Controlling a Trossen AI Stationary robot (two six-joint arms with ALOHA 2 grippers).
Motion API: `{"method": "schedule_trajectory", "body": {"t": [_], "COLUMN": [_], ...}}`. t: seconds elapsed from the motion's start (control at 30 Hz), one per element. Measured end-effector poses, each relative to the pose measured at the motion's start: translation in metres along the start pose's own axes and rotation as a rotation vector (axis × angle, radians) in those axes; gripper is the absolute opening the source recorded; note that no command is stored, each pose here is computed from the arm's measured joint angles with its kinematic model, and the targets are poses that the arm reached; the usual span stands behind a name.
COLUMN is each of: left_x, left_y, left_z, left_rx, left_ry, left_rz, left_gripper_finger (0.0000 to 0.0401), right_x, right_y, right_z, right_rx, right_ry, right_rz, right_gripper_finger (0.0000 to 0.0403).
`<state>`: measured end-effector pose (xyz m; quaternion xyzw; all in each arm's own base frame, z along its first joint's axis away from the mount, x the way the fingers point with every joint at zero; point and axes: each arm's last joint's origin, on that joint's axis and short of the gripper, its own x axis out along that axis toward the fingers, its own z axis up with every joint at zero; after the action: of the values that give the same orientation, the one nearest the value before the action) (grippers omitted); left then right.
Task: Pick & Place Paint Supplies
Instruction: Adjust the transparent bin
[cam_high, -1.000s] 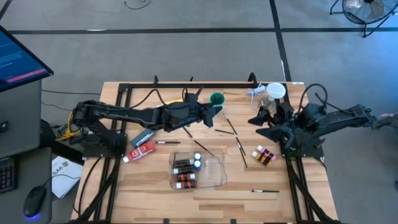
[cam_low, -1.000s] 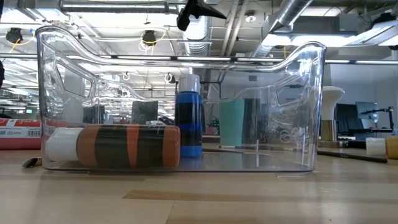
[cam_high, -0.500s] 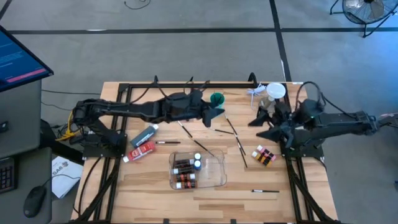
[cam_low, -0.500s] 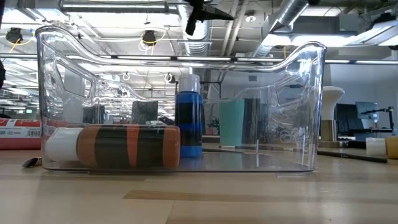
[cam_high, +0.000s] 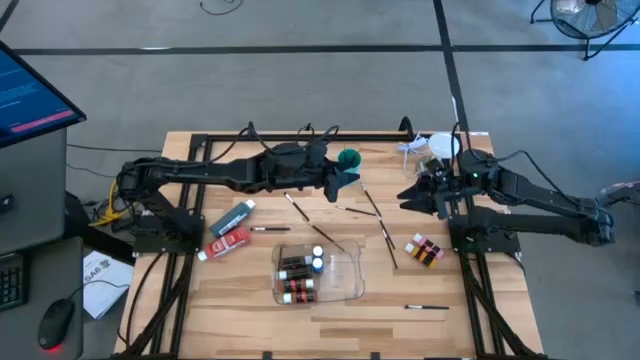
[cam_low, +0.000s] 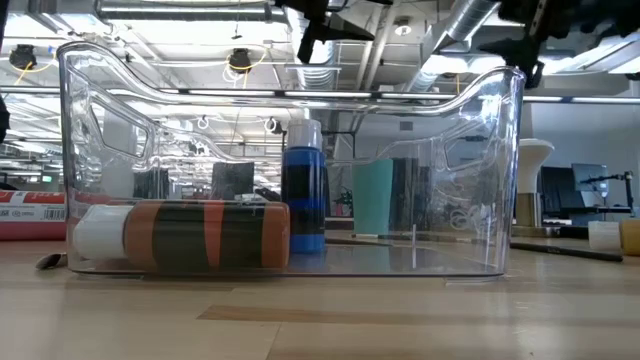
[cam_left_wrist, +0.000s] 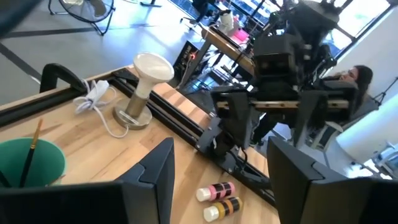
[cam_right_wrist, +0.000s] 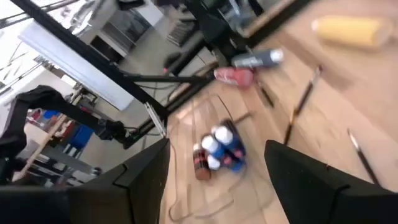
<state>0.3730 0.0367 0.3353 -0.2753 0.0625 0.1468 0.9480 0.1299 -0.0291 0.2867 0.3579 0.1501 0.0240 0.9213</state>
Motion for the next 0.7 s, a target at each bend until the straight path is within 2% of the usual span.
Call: {"method": "schedule_trajectory", "body": {"t": [0.27,0.4,0.7], "left_x": [0.0,0.0,0.0], "left_y": [0.0,0.0,-0.001], "left_z": [-0.001,-0.001,-0.001], "left_rx": [0.002,0.002,-0.007], "left_ry": [0.012,0.014,0.023], "left_rz": [-0.013,-0.014,-0.028], "left_gripper_finger": [0.0159,0.0159,0.0159], "right_x": [-0.003,-0.005,-0.021], "right_y": [-0.001,0.007,0.038], "right_z": [0.006,0.016,0.044], "right_rx": [0.131,0.161,-0.052], "right_ry": [0.032,-0.047,-0.344], "right_rz": [0.104,0.184,0.478], "right_gripper_finger": [0.0255,0.0255,0.0255]}}
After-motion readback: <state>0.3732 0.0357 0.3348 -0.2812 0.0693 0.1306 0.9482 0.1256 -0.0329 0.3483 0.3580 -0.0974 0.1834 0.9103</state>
